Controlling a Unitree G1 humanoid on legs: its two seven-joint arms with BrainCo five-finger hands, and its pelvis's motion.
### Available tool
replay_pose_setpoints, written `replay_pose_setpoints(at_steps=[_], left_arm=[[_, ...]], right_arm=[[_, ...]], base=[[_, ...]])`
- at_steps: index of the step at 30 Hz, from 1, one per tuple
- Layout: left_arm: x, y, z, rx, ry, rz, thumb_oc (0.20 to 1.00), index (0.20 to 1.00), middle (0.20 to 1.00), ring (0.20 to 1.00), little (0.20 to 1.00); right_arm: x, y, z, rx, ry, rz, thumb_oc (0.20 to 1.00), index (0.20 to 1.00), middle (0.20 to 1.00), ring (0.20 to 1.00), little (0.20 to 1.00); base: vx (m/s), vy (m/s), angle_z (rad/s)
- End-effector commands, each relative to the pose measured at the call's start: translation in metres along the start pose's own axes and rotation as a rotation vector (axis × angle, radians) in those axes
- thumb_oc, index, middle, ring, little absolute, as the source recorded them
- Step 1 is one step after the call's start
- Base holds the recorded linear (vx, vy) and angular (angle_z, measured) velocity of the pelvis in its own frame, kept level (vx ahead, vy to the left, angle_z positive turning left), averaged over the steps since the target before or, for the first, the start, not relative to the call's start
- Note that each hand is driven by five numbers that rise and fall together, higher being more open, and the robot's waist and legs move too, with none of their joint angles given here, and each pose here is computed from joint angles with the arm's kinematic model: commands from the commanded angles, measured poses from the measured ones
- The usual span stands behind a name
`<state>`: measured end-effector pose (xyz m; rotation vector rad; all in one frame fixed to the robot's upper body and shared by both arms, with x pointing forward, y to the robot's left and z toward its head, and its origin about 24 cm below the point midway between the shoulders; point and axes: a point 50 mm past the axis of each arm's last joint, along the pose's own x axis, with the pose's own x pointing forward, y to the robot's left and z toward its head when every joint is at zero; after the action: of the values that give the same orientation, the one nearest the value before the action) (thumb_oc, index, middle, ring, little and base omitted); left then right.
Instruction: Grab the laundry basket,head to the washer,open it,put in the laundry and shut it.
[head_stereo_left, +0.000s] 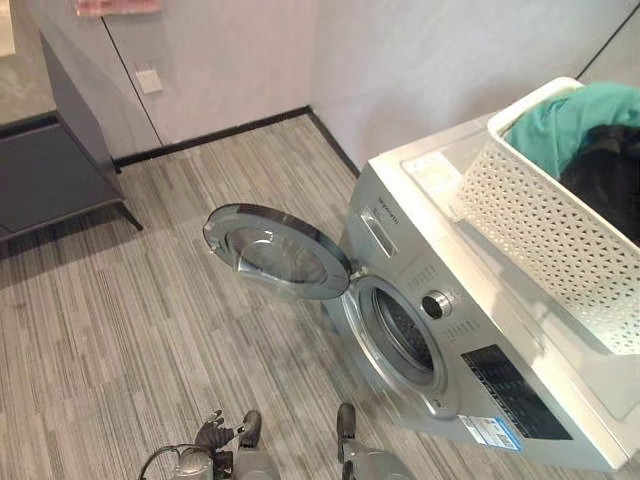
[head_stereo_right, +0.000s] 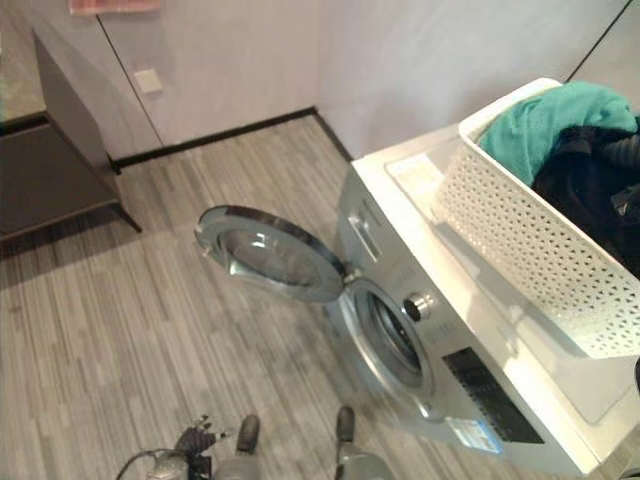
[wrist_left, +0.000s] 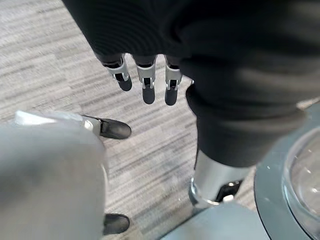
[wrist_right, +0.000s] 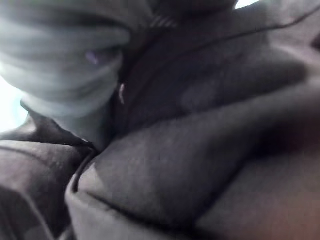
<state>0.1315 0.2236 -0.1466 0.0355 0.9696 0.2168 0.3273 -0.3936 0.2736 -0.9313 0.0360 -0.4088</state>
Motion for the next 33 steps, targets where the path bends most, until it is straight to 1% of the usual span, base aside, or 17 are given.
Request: replay_pose_setpoints(at_steps=[1,4,5,6,10,11,12,13,14,15,16,19,20,23,25,28,33], left_arm=[[-0.002,0.011,-0.011,0.089,0.044,0.011,1.000,1.000,1.000,1.000,1.000],[-0.003,0.010,-0.014,0.088,0.054,0.000,1.000,1.000,1.000,1.000,1.000],[-0.003,0.010,-0.013,0.086,0.049,-0.001,1.000,1.000,1.000,1.000,1.000],[-0.003,0.010,-0.013,0.085,0.049,-0.001,1.000,1.000,1.000,1.000,1.000],[-0.002,0.009,-0.009,0.090,0.034,-0.009,1.000,1.000,1.000,1.000,1.000],[-0.002,0.009,-0.009,0.090,0.034,-0.009,1.000,1.000,1.000,1.000,1.000],[-0.002,0.009,-0.008,0.100,0.028,-0.015,1.000,1.000,1.000,1.000,1.000],[-0.002,0.010,-0.006,0.119,0.019,-0.031,1.000,1.000,1.000,1.000,1.000],[-0.002,0.010,-0.006,0.121,0.017,-0.036,1.000,1.000,1.000,1.000,1.000],[-0.002,0.010,-0.006,0.121,0.017,-0.036,1.000,1.000,1.000,1.000,1.000],[-0.002,0.008,-0.007,0.127,0.022,-0.044,1.000,1.000,1.000,1.000,1.000],[-0.003,0.006,-0.010,0.136,0.036,-0.049,1.000,1.000,1.000,1.000,1.000],[-0.003,0.006,-0.010,0.136,0.036,-0.049,1.000,1.000,1.000,1.000,1.000],[-0.003,0.007,-0.011,0.143,0.042,-0.033,1.000,1.000,1.000,1.000,1.000],[-0.002,0.008,-0.011,0.152,0.045,-0.022,1.000,1.000,1.000,1.000,1.000],[-0.002,0.014,-0.012,0.167,0.052,-0.005,1.000,1.000,1.000,1.000,1.000],[-0.005,0.023,-0.020,0.147,0.083,0.021,1.000,1.000,1.000,1.000,1.000]], right_arm=[[-0.002,-0.023,0.007,-0.073,-0.019,-0.040,0.200,0.200,0.200,0.200,0.200],[-0.002,-0.006,-0.004,-0.196,0.030,0.063,0.200,0.200,0.200,0.200,0.200],[-0.003,-0.002,-0.011,-0.320,0.074,0.111,0.200,0.200,0.200,0.200,0.200],[-0.003,-0.003,-0.011,-0.320,0.073,0.111,0.200,0.200,0.200,0.200,0.200],[-0.010,-0.003,-0.043,-0.611,0.246,0.227,0.200,0.200,0.200,0.200,0.200],[-0.010,-0.003,-0.043,-0.611,0.246,0.227,0.200,0.200,0.200,0.200,0.200],[-0.015,-0.006,-0.055,-0.678,0.313,0.266,0.200,0.200,0.200,0.200,0.200],[-0.023,-0.014,-0.072,-0.781,0.412,0.321,0.291,0.291,0.291,0.291,0.291],[-0.025,-0.017,-0.076,-0.799,0.438,0.323,0.592,0.592,0.592,0.592,0.592],[-0.025,-0.017,-0.076,-0.798,0.438,0.323,0.592,0.592,0.592,0.592,0.592],[-0.025,-0.022,-0.074,-0.764,0.432,0.285,1.000,1.000,1.000,1.000,1.000],[-0.017,-0.027,-0.056,-0.618,0.356,0.187,1.000,1.000,1.000,1.000,1.000],[-0.017,-0.027,-0.056,-0.618,0.356,0.187,1.000,1.000,1.000,1.000,1.000],[-0.001,-0.042,-0.004,-0.282,0.141,-0.025,1.000,1.000,1.000,1.000,1.000],[0.005,-0.043,0.020,-0.088,0.031,-0.084,1.000,1.000,1.000,1.000,1.000],[0.012,-0.038,0.044,0.085,-0.057,-0.083,1.000,1.000,1.000,1.000,1.000],[0.020,-0.015,0.067,0.146,-0.108,0.042,1.000,1.000,1.000,1.000,1.000]], base=[[0.00,0.000,0.00],[0.00,0.000,0.00],[0.00,0.000,0.00],[0.00,0.000,0.00],[0.00,0.000,0.00],[0.00,-0.001,0.06],[0.00,-0.017,0.06],[0.00,-0.019,0.05],[0.00,-0.018,0.04],[0.00,-0.001,0.33],[0.00,-0.001,0.35],[0.01,-0.002,0.15],[0.00,0.000,0.00],[0.01,0.005,-0.03],[0.01,0.004,-0.02],[0.01,0.000,0.03],[0.01,0.006,0.06]])
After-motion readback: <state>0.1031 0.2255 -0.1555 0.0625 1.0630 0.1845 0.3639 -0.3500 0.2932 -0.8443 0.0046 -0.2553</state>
